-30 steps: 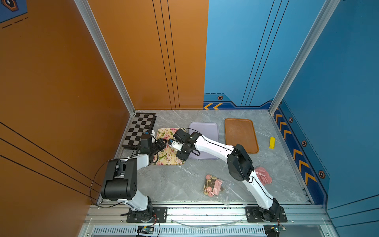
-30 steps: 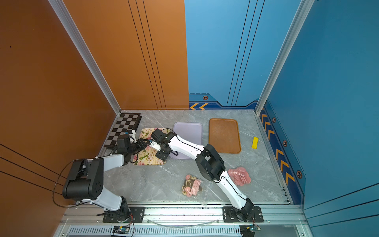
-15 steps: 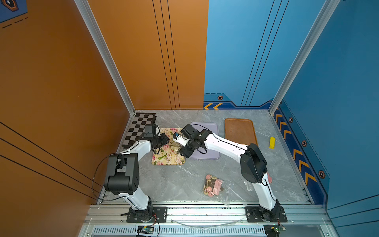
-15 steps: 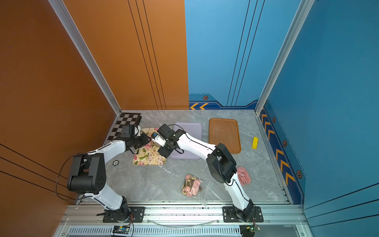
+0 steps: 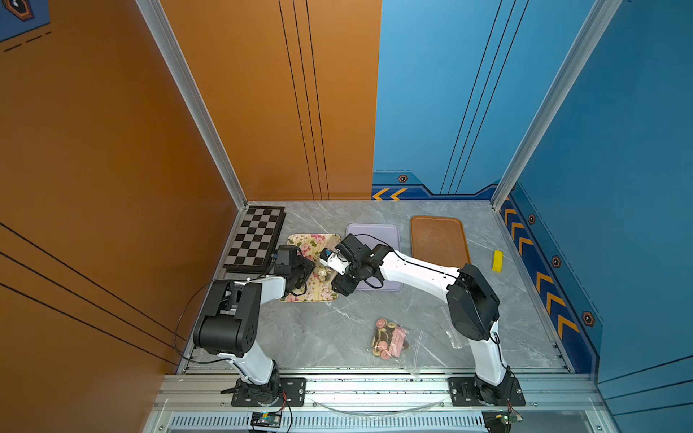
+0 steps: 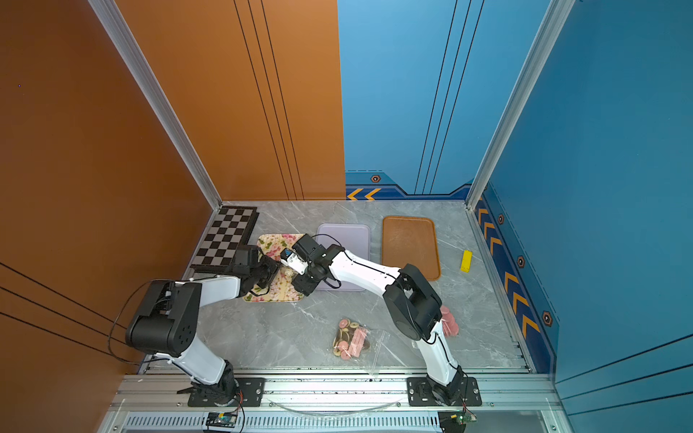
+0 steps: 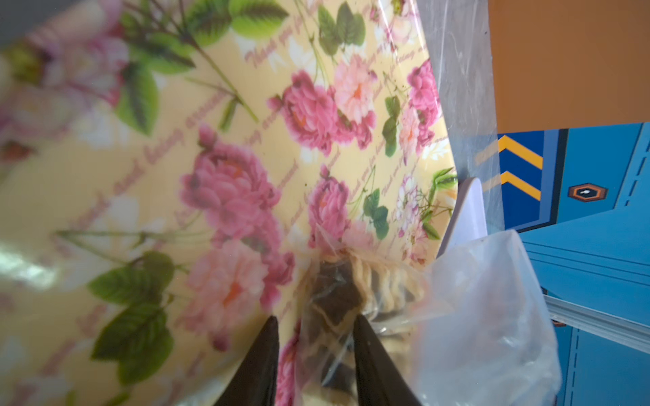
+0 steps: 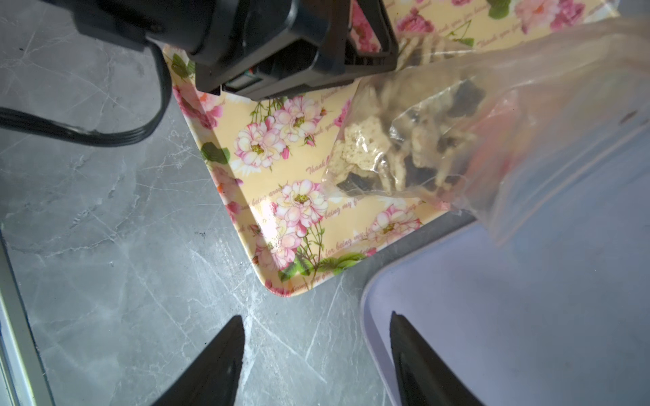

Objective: Pour cookies out of the ziploc bag
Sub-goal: 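Pour the cookies out of the ziploc bag onto the tray.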

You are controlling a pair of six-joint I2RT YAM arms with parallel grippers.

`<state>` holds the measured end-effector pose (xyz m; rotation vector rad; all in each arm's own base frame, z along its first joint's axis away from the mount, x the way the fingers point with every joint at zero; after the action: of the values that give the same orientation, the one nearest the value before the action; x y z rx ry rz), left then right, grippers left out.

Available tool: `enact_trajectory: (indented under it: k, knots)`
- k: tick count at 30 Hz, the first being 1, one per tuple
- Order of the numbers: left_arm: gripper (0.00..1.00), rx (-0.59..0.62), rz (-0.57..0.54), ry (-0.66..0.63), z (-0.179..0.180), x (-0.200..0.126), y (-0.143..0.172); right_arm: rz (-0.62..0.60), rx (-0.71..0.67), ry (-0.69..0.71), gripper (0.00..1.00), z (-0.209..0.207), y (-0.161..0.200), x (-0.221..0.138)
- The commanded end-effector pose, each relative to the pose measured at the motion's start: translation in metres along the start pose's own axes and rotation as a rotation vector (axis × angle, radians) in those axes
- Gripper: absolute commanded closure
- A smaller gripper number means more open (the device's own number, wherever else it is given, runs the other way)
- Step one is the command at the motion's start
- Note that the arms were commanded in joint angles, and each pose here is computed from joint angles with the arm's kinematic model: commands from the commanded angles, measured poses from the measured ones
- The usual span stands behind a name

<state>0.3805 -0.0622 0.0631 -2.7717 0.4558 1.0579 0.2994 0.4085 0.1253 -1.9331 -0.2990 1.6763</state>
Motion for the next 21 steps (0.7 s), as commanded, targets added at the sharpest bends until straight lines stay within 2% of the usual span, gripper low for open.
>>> enact_trajectory:
  k: [1,4,12,21]
  knots:
    - [0.64,-0.061,-0.068,0.101,-0.017,-0.007,-0.008,-0.026,0.009,-0.014,0.33,0.006,-0.004,-0.007]
    - [0.63,-0.058,-0.096,0.113,-0.018,-0.008,-0.014,-0.023,0.008,-0.021,0.33,0.007,-0.002,-0.004]
    - [0.65,-0.226,-0.047,0.054,-0.001,0.026,-0.021,-0.018,0.005,-0.04,0.33,0.011,-0.001,0.0]
    - [0.68,-0.299,0.009,0.003,0.013,0.04,-0.003,-0.019,0.0,-0.042,0.33,0.011,0.0,-0.002]
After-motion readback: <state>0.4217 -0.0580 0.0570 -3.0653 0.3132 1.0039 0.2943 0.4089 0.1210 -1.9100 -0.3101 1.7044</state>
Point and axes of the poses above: each gripper's point midway between its finger pads, its own x axis out along the fingers, its own z axis along the line the jaws close on, y = z × x, the point moved 3 cm from there along -x, back along the fingers, and after that the axes turned 15 degrees about -x, right-handed, at the moved point
